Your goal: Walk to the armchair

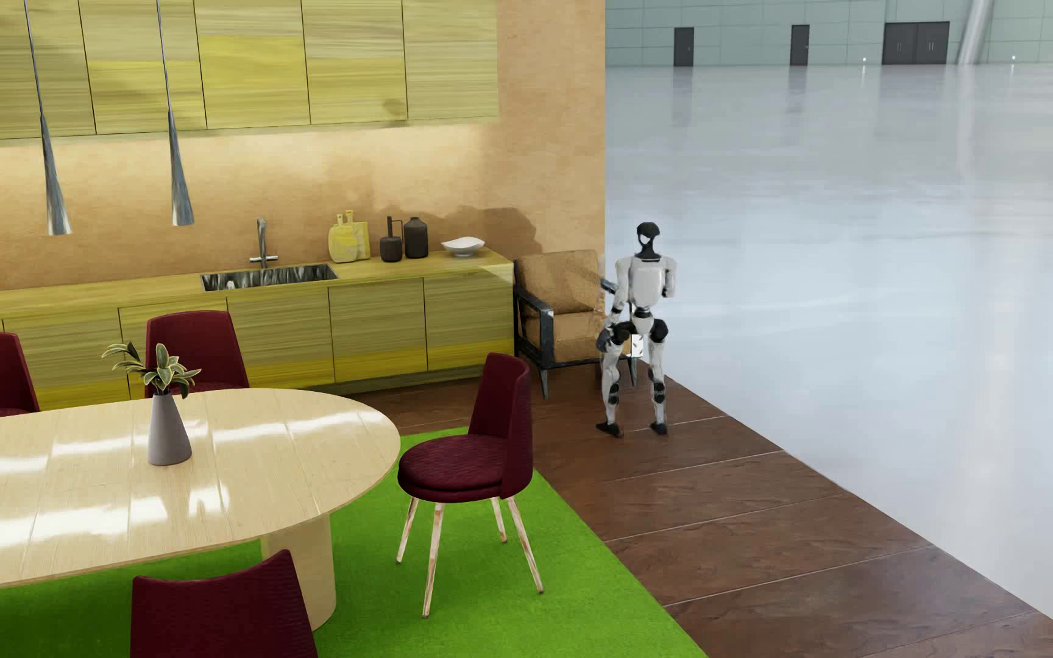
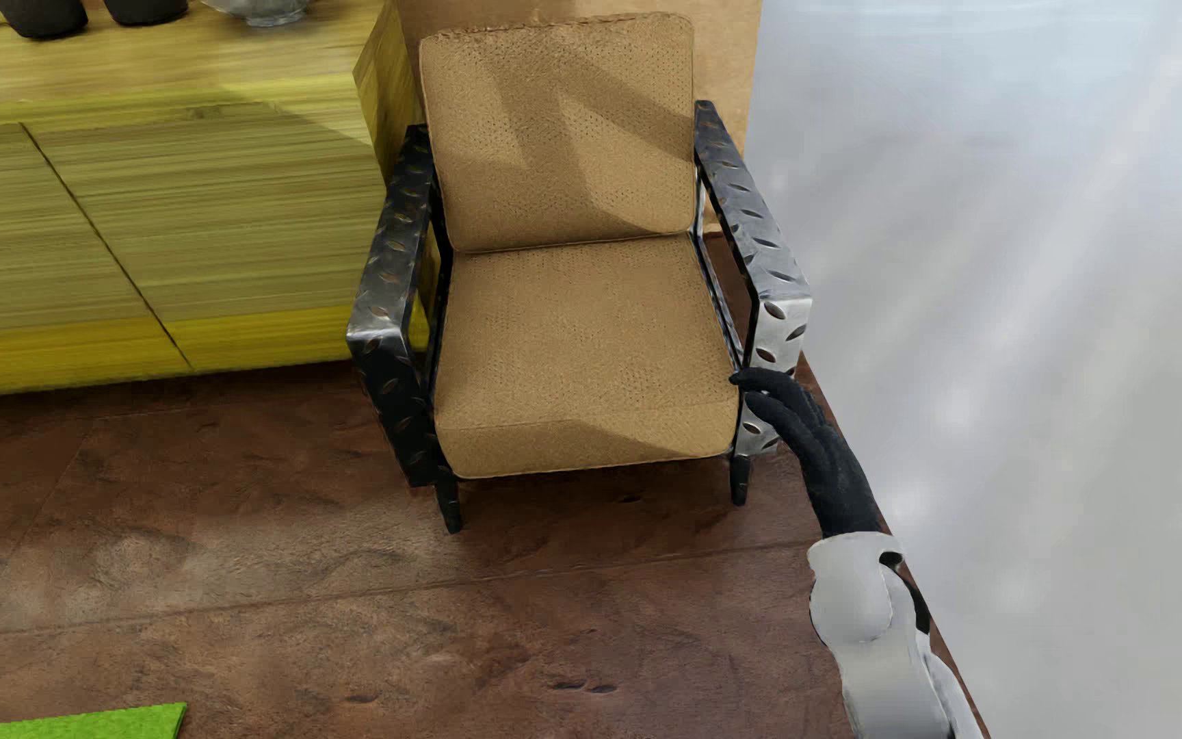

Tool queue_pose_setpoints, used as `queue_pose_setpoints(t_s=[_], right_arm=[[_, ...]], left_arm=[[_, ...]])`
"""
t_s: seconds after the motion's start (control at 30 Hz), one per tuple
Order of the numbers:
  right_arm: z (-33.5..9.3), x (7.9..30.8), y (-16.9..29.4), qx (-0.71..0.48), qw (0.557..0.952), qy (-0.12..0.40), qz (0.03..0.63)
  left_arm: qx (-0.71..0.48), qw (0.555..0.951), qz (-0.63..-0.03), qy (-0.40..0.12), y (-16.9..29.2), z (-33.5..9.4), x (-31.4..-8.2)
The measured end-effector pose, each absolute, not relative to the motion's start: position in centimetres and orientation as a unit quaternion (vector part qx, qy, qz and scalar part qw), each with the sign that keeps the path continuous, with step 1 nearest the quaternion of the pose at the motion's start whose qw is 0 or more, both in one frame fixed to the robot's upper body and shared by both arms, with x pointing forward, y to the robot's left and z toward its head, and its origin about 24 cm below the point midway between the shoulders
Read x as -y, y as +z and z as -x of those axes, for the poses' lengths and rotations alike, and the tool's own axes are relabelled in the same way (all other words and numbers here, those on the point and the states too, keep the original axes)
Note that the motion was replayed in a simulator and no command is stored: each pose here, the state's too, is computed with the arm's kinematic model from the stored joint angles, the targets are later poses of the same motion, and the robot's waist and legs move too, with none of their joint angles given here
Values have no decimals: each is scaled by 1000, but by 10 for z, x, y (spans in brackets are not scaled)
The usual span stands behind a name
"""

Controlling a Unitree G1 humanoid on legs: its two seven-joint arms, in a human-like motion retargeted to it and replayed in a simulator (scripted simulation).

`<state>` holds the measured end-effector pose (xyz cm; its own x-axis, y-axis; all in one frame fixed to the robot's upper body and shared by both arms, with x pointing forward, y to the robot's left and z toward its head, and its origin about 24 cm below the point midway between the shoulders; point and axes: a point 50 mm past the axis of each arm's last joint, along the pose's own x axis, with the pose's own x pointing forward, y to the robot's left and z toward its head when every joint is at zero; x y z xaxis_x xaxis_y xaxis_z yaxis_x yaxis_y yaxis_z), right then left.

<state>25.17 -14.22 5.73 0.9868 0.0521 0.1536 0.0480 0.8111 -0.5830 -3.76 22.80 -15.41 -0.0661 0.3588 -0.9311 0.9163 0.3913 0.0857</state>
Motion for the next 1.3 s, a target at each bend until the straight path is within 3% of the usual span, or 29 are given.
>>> queue_pose_setpoints(t_s=[0.03,0.1,0.17,0.2,0.27,0.33,0.37,0.4,0.47,0.53,0.6,0.73,0.83,0.93,1.0,1.1,1.2,1.3], right_arm=[[-251,152,53,63,951,-18,302],[-245,177,22,-30,939,-58,338],[-223,197,-41,-222,904,-73,358],[-200,205,-77,-340,868,-59,357],[-130,217,-138,-559,743,42,366],[-59,204,-165,-627,568,301,439],[-36,196,-170,-626,539,371,424],[-15,193,-170,-652,563,353,366],[12,192,-169,-699,628,230,254],[10,194,-165,-678,661,161,277],[-10,196,-162,-635,678,151,338],[-71,194,-149,-552,734,127,375],[-120,192,-131,-467,785,105,392],[-153,184,-113,-396,830,86,382],[-162,179,-107,-372,841,84,384],[-156,178,-110,-380,837,90,384],[-129,189,-124,-440,812,81,375],[-85,200,-144,-539,757,85,360]], left_arm=[[-679,521,-441,-271,-155,38,-220],[-710,572,-373,-172,-156,23,-211],[-665,616,-415,-75,-151,-22,-208],[-625,645,-437,-47,-146,-51,-206],[-541,713,-446,-28,-134,-109,-202],[-449,773,-444,-57,-114,-169,-196],[-402,790,-458,-69,-101,-193,-194],[-355,798,-483,-69,-87,-211,-192],[-275,810,-517,-28,-61,-230,-194],[-262,830,-491,22,-59,-226,-195],[-317,833,-453,20,-75,-209,-198],[-474,720,-503,-61,-123,-152,-203],[-600,649,-448,-137,-152,-92,-203],[-634,628,-422,-164,-158,-54,-203],[-650,622,-410,-149,-158,-37,-207],[-641,606,-435,-179,-158,-41,-214],[-584,626,-485,-179,-150,-79,-217],[-501,669,-527,-154,-137,-127,-211]])
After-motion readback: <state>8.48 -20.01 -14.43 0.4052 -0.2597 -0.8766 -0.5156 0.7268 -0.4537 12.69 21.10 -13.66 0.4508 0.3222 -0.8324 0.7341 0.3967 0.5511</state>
